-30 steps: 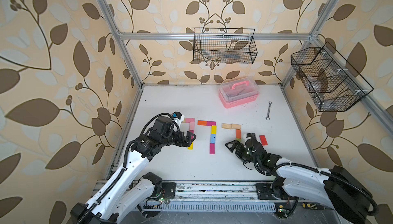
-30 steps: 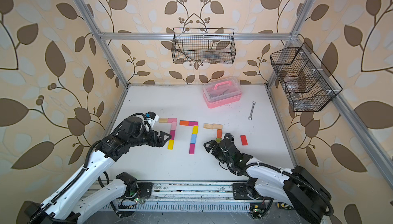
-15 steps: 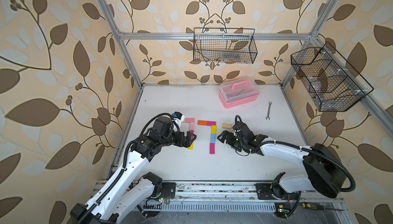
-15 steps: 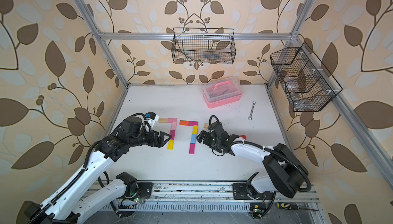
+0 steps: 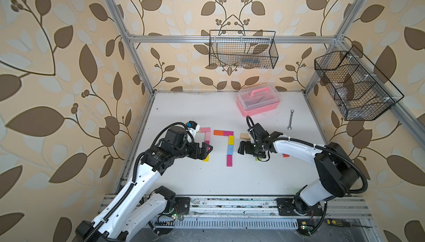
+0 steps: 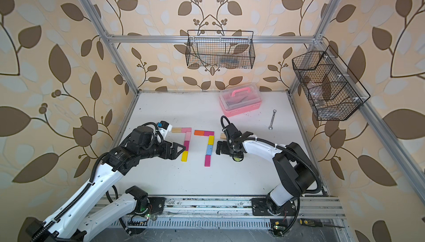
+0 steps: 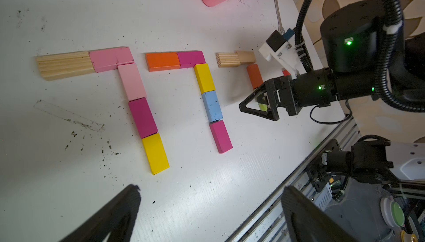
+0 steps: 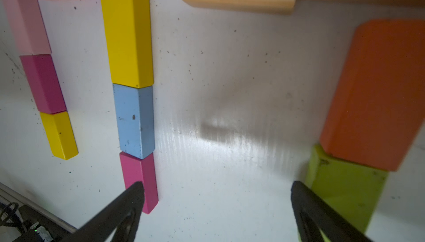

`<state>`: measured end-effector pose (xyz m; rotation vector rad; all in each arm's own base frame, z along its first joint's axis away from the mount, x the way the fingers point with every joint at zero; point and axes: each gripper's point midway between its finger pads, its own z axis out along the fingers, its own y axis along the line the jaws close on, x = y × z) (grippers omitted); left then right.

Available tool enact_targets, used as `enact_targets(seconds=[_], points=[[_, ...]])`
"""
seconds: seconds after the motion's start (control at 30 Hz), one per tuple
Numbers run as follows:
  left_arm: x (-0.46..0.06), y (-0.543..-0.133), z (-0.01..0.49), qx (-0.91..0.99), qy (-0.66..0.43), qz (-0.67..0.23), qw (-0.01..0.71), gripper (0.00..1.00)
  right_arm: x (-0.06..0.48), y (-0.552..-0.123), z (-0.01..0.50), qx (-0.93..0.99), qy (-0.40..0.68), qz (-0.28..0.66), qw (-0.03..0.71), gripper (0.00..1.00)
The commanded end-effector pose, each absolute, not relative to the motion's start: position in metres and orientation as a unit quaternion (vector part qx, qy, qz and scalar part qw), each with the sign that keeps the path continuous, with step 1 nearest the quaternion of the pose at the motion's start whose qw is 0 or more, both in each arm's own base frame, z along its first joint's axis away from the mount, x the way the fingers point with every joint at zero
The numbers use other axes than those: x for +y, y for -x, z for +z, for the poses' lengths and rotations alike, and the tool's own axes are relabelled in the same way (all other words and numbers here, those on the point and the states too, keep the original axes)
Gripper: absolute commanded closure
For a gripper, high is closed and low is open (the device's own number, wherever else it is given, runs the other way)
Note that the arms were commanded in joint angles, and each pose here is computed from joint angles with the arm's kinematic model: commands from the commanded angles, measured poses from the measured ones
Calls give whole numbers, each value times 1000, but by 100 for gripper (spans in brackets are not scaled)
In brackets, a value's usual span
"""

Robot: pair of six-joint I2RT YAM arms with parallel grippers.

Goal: Assemble the number 7 with building blocks
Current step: Assemble the building block at the center of the board.

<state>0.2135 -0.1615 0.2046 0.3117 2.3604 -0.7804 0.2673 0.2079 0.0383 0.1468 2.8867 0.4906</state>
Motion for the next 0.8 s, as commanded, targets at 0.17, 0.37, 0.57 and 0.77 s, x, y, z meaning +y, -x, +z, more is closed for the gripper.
enact_targets(seconds=[0.17,0.37,0.57,0.77], points=[[-166,-210,211,888,-137,-304,316,1,207,-260,28,979,-42,179,90,0],[-167,-210,211,888,-138,-305,316,1,237,-271,73,952,-17,269,146,0],[-168,-209,212,887,-141,-308,315,1,169,-265,99,937,-98,281,186,0],[-170,-209,211,885,-145,-313,311,1,123,-241,66,936,-143,293,133,0]])
